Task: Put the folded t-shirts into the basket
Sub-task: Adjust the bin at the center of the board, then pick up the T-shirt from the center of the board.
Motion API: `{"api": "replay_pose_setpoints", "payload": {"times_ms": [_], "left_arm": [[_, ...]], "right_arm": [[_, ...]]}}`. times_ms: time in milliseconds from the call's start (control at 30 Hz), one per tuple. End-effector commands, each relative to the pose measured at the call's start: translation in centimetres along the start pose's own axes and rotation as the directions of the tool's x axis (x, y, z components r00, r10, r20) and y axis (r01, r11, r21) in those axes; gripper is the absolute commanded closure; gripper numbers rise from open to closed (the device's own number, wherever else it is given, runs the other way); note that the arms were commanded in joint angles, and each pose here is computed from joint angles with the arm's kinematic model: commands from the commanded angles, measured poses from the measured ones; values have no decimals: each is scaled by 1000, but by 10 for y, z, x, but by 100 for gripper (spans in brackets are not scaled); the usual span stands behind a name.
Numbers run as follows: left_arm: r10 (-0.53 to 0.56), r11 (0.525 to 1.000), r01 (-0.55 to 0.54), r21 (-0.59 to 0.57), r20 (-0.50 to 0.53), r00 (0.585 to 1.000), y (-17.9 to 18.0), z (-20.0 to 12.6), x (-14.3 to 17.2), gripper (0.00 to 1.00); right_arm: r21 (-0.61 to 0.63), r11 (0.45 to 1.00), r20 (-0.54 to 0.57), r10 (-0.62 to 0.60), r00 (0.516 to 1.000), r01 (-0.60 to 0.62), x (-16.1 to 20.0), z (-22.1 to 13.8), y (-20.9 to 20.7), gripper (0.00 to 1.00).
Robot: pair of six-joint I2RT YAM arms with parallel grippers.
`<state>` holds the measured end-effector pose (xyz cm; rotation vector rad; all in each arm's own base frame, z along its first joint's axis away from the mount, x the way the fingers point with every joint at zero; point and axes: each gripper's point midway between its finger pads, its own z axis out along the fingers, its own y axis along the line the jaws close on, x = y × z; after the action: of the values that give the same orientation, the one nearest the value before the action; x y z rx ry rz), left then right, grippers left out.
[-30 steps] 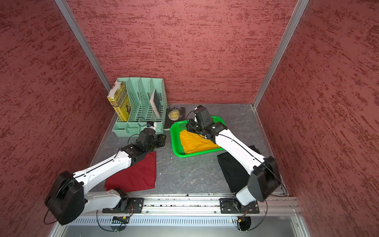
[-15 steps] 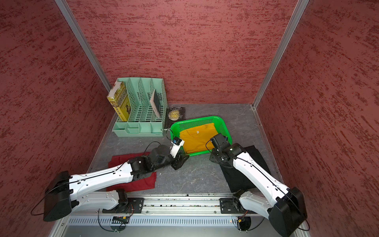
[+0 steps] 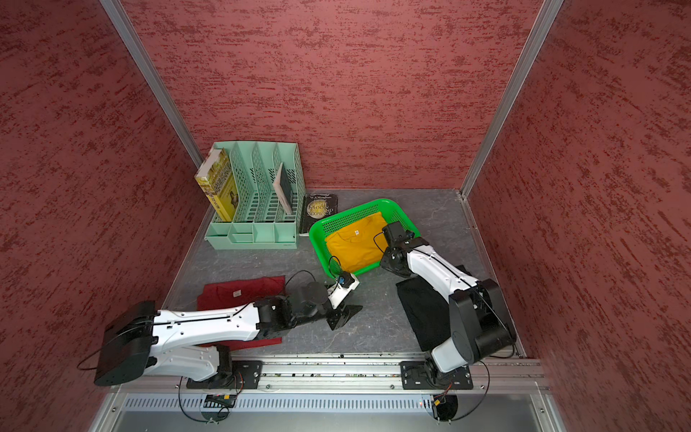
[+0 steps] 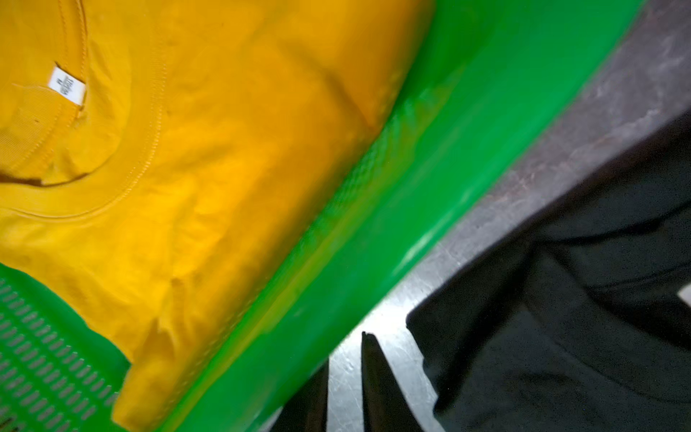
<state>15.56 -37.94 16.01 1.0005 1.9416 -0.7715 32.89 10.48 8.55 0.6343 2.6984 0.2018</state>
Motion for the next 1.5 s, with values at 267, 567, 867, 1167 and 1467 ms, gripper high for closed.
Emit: {"api": "replay_pose_setpoints", "payload": {"times_ms": [267,567,867,1167,1467], "left_arm": [[-49,999,49,5,13,999,-28,50,-7,41],[-247,969,247,11,-6,969,2,56,-3,11],[-323,946,323,7,13,946,35,52,5,0],[-258,966,257,-28,-53,965,27,66,27,0],[-264,964,255,-76,-133,955,32,92,39,7]], "right_arm": [[141,985,153,74,985,-96,12,-70,-78,69],[202,975,1,99,995,-97,52,-6,-102,85],[65,998,-270,31,962,-14,117,25,-85,92],[-155,980,-279,-162,947,122,145,-24,-37,85],[49,996,223,61,973,-73,49,-116,-85,68]]}}
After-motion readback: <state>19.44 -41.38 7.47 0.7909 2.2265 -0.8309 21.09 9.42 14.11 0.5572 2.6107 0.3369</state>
